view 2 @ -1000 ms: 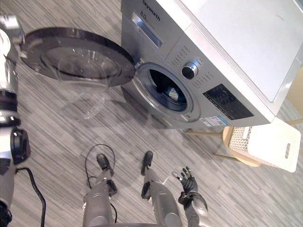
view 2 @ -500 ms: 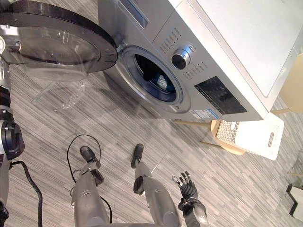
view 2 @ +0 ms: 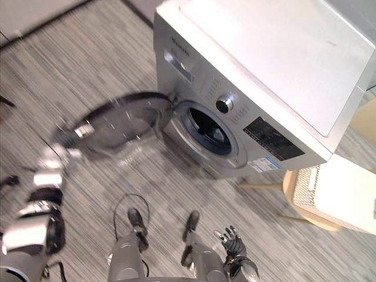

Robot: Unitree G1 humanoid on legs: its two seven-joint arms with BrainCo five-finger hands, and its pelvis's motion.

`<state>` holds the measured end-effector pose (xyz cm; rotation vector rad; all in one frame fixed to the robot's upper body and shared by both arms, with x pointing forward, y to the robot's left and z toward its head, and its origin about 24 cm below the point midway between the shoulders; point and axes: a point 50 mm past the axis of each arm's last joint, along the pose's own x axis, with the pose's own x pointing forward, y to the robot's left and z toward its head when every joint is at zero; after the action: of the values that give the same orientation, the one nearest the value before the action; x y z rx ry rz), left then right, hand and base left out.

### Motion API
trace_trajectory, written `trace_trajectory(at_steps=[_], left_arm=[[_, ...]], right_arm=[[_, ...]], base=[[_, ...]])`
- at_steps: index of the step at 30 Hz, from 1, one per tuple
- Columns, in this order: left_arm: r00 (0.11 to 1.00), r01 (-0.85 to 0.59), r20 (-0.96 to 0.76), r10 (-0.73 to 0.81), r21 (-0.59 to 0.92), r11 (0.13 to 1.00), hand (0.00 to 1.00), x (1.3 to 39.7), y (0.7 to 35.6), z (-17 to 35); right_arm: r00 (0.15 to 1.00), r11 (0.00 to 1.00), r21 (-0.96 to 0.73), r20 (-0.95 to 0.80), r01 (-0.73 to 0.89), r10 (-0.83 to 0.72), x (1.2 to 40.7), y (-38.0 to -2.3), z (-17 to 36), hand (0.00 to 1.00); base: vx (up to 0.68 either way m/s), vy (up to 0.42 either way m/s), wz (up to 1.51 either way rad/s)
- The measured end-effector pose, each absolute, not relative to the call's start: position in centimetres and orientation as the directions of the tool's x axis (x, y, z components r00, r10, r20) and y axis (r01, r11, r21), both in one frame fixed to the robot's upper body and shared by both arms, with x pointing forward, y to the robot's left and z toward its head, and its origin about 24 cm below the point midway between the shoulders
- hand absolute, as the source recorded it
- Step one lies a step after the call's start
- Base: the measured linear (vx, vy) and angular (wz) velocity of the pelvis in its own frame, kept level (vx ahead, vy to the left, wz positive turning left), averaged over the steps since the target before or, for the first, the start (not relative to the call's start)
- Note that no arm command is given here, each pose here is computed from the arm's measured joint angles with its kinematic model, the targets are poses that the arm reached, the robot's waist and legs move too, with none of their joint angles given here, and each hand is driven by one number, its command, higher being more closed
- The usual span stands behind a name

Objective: Pick up the laundry basket with both hands and put the clothes into the washing machine.

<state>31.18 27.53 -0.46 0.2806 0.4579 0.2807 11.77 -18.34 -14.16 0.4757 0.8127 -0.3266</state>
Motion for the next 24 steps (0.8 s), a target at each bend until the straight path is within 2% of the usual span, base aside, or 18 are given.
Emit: trace_trajectory(at_steps=[1,4,6,8,10,12,14,18,20,22,24], left_arm=[[0.844,-0.158,-0.452,0.287,0.303,0.940,0.00,30.4,26.3,-2.2],[0.740,0.032,-0.669,0.072,0.142,0.989,0.00,25.8,19.4,-8.8],[0.713,0.076,-0.701,0.010,0.092,0.993,0.00,25.0,17.4,-9.8],[0.697,0.207,-0.711,-0.091,0.077,0.975,0.00,24.8,14.7,-10.1],[0.703,0.243,-0.701,-0.121,0.077,0.967,0.00,25.2,13.6,-9.8],[0.732,0.235,-0.667,-0.136,0.060,0.970,0.00,26.7,12.8,-8.7],[0.824,0.109,-0.562,-0.069,0.039,0.993,0.00,30.3,13.0,-5.6],[0.905,-0.034,-0.426,-0.003,-0.079,0.996,0.00,32.1,12.3,-2.9],[0.911,-0.063,-0.412,-0.003,-0.146,0.987,0.00,31.4,10.9,-3.2],[0.879,-0.059,-0.476,-0.023,-0.157,0.986,0.00,29.1,10.1,-5.4],[0.802,-0.048,-0.597,-0.030,-0.114,0.992,0.00,24.6,10.4,-9.2]], right_arm=[[0.632,0.844,0.264,-0.768,0.466,-0.109,11.5,-18.7,-14.4,0.00],[0.566,0.815,0.236,-0.814,0.529,-0.131,10.8,-19.2,-15.2,0.00],[0.552,0.805,0.231,-0.822,0.546,-0.138,10.5,-19.3,-15.4,0.00],[0.526,0.788,0.222,-0.837,0.574,-0.148,9.9,-19.5,-15.6,0.00],[0.513,0.784,0.210,-0.844,0.584,-0.156,9.4,-19.7,-15.7,0.00],[0.490,0.779,0.180,-0.853,0.601,-0.181,8.5,-20.5,-15.8,0.00],[0.438,0.761,0.125,-0.871,0.636,-0.222,6.8,-21.2,-16.0,0.00],[0.369,0.696,0.081,-0.888,0.714,-0.275,4.6,-21.8,-16.2,0.00],[0.338,0.647,0.066,-0.890,0.759,-0.305,3.7,-22.2,-16.3,0.00],[0.317,0.620,0.055,-0.892,0.783,-0.321,3.4,-22.1,-16.3,0.00],[0.311,0.619,0.054,-0.897,0.783,-0.315,3.3,-21.8,-16.4,0.00]], base=[[0.04,0.071,0.16],[-0.03,0.079,-0.07],[-0.03,0.046,-0.30],[-0.03,0.025,-0.71],[-0.01,-0.004,-1.04],[0.00,-0.011,-1.28],[0.01,-0.038,-1.26],[0.02,-0.046,-0.23],[0.03,-0.019,0.10],[0.03,-0.011,0.23],[0.02,-0.020,0.41]])
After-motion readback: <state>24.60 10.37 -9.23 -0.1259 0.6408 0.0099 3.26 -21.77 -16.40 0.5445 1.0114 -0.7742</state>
